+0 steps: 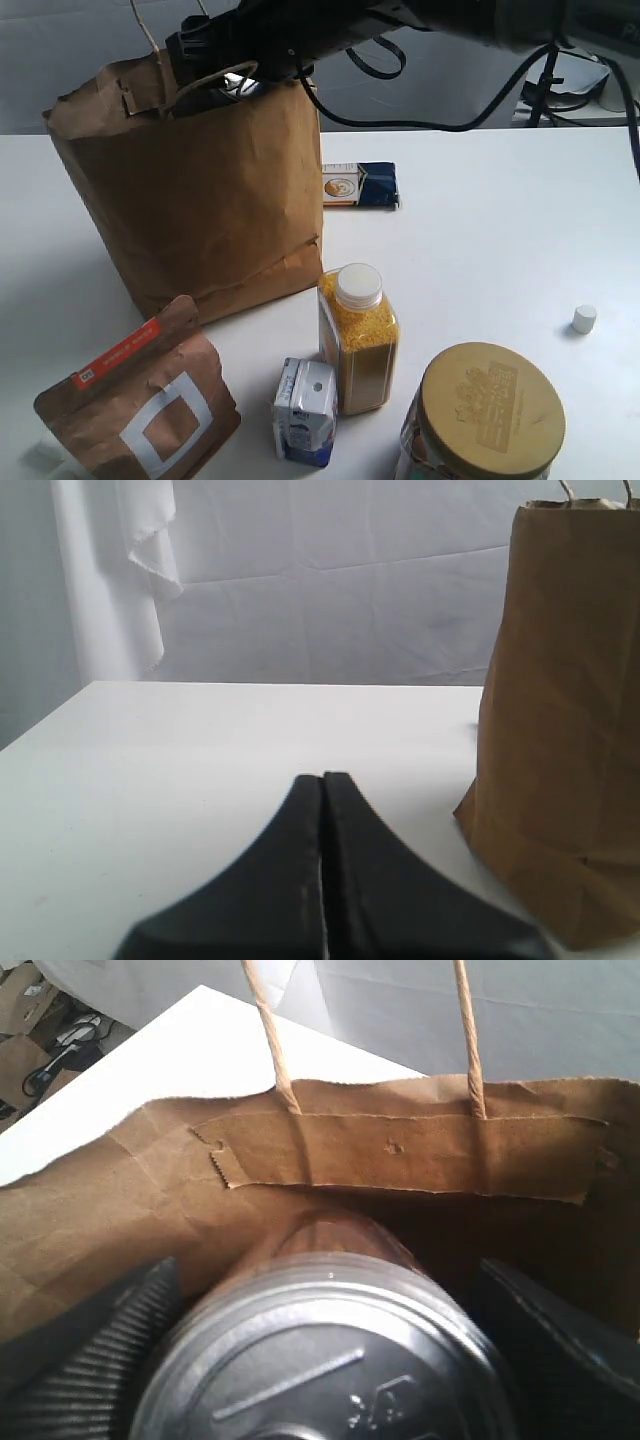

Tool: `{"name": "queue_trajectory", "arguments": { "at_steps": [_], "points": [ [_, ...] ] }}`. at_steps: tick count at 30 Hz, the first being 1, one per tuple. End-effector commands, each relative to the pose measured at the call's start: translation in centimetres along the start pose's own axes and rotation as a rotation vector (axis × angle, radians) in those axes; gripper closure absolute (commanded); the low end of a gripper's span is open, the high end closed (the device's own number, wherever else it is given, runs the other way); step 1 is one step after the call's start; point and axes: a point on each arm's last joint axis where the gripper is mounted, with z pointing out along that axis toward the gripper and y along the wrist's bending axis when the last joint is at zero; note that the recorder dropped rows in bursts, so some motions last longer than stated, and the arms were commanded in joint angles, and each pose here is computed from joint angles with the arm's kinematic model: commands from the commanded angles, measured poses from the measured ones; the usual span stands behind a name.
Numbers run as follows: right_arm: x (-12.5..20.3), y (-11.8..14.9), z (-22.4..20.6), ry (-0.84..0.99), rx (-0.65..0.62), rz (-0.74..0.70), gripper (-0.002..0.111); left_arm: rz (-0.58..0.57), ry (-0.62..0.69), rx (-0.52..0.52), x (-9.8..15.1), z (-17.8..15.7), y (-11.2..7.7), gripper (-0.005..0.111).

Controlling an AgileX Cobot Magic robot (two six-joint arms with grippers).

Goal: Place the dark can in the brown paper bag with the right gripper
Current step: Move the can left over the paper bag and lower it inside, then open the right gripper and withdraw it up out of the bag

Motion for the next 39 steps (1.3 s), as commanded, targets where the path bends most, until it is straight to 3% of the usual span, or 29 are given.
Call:
{"name": "queue_trajectory", "arguments": {
  "at_steps": [1, 3, 5, 10, 12, 13, 16, 24, 39],
  "points": [
    [-1.3, 0.3, -0.8, -0.074, 0.002, 0.005, 0.053, 0.001, -0.009, 0.007, 0.0, 0.0, 0.0, 0.107],
    [-1.3, 0.3, -0.8, -0.074, 0.002, 0.02, 0.036, 0.001, -0.009, 0.007, 0.0, 0.0, 0.0, 0.107],
    [-1.3, 0.3, -0.8, -0.073, 0.003, 0.018, 0.032, 0.001, -0.009, 0.007, 0.0, 0.0, 0.0, 0.107],
    [-2.1, 0.8, -2.2, -0.099, -0.007, 0.041, 0.034, 0.001, -0.009, 0.007, 0.0, 0.0, 0.0, 0.107],
    [-3.1, 1.4, -3.8, -0.135, -0.013, 0.034, 0.055, 0.001, -0.009, 0.007, 0.0, 0.0, 0.0, 0.107],
    [-3.8, 1.8, -5.3, -0.16, -0.016, 0.02, 0.076, 0.001, -0.009, 0.007, 0.0, 0.0, 0.0, 0.107],
    [-4.4, 2.6, -7.4, -0.166, -0.019, -0.02, 0.108, 0.001, -0.009, 0.007, 0.0, 0.0, 0.0, 0.107],
    [-2.7, 4.0, -12.3, -0.199, 0.122, -0.125, 0.108, 0.001, -0.009, 0.007, 0.0, 0.0, 0.0, 0.107],
    [5.5, 4.6, -23.8, -0.31, 0.12, -0.05, 0.108, 0.001, -0.009, 0.007, 0.0, 0.0, 0.0, 0.107]
  ]
}}
